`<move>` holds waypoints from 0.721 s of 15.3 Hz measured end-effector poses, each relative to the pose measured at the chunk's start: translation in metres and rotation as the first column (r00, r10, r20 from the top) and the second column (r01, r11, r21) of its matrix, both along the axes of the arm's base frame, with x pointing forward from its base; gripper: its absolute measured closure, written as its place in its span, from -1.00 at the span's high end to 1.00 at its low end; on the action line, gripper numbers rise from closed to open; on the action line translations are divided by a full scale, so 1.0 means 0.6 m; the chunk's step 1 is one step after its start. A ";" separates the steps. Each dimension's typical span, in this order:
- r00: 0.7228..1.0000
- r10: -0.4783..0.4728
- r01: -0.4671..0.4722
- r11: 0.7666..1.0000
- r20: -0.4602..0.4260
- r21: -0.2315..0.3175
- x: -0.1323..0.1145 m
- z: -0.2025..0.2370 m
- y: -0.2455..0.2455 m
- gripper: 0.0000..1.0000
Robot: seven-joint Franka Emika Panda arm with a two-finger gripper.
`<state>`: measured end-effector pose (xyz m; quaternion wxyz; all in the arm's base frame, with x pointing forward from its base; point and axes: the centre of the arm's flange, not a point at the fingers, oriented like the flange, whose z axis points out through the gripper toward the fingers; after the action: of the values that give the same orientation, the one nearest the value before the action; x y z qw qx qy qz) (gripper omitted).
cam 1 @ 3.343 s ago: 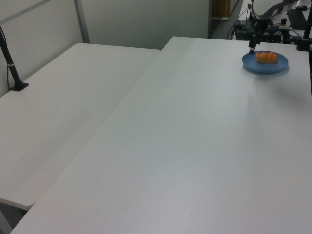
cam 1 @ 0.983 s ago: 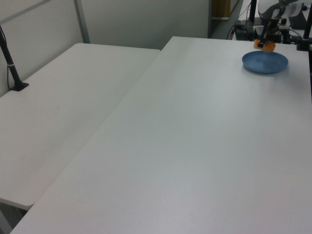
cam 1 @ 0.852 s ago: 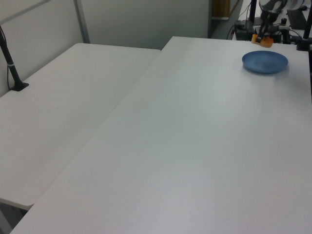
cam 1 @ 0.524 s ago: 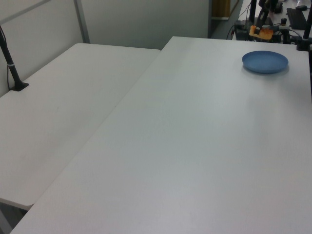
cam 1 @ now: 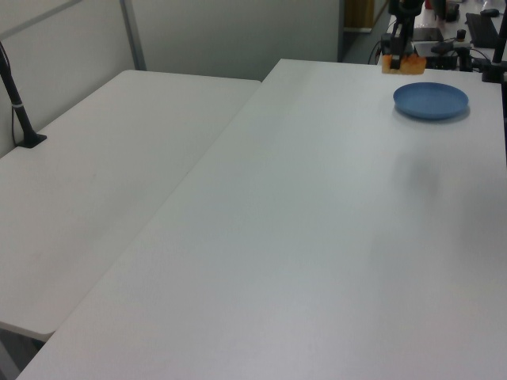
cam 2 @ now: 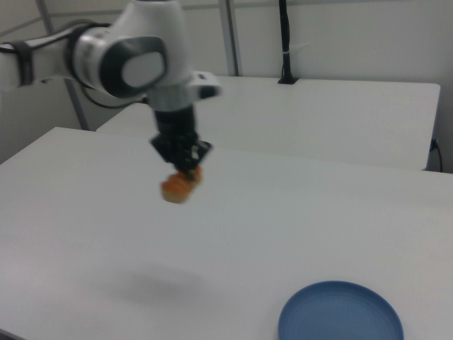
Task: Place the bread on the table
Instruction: 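Lift the bread roll off the plate and carry it away from it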
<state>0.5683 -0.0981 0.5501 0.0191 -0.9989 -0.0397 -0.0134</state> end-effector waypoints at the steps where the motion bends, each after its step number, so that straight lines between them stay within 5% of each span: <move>1: 1.000 0.009 -0.009 1.000 -0.015 -0.006 0.004 0.000 0.064 -0.77; 5: 0.994 0.037 -0.044 0.997 -0.103 -0.068 -0.011 -0.074 0.247 -0.77; 11: 0.994 -0.001 -0.018 0.985 -0.109 -0.169 -0.037 -0.279 0.378 -0.78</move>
<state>0.5459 0.1286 0.3827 -0.0638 -0.9960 -0.0439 0.0445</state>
